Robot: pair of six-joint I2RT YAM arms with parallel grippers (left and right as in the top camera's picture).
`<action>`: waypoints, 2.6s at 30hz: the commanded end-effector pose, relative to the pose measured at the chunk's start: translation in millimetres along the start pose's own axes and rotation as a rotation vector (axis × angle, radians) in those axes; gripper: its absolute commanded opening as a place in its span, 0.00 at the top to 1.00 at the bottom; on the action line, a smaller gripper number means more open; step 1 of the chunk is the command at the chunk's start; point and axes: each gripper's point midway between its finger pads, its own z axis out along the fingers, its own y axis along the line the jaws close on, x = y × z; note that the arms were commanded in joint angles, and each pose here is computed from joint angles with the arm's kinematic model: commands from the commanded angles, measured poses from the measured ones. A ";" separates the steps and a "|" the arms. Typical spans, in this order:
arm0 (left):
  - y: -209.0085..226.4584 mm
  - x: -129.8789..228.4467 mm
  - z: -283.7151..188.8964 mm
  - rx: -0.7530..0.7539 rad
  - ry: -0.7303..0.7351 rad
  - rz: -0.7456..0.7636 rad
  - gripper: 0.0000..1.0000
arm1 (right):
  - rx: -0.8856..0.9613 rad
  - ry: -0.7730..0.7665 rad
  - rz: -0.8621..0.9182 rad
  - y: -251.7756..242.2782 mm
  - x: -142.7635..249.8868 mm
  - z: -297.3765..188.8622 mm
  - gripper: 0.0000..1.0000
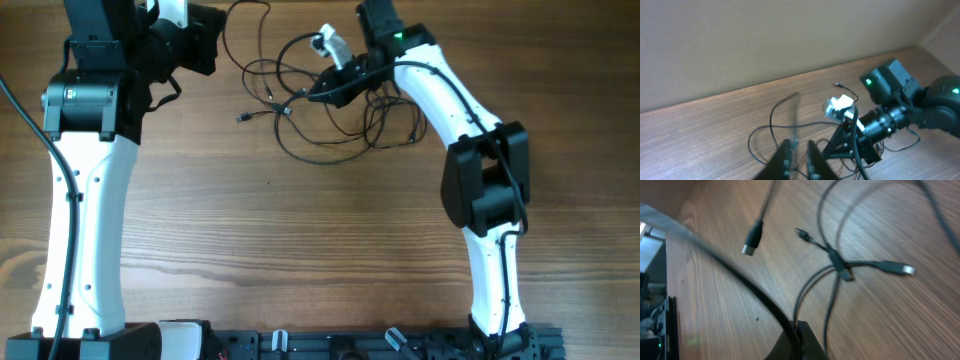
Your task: Untangle cables
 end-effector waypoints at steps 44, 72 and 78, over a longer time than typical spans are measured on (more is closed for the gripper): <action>-36.3 43.0 69.8 0.127 0.162 -0.057 0.46 | 0.415 -0.396 -0.185 134.3 -94.2 -232.5 0.96; -91.6 85.4 115.3 0.238 0.294 -0.018 0.44 | 0.831 -0.743 -0.176 195.0 -120.3 -386.9 0.96; -94.4 85.7 115.4 0.243 0.295 -0.014 0.44 | 0.887 -0.664 -0.081 178.1 -98.2 -382.9 0.96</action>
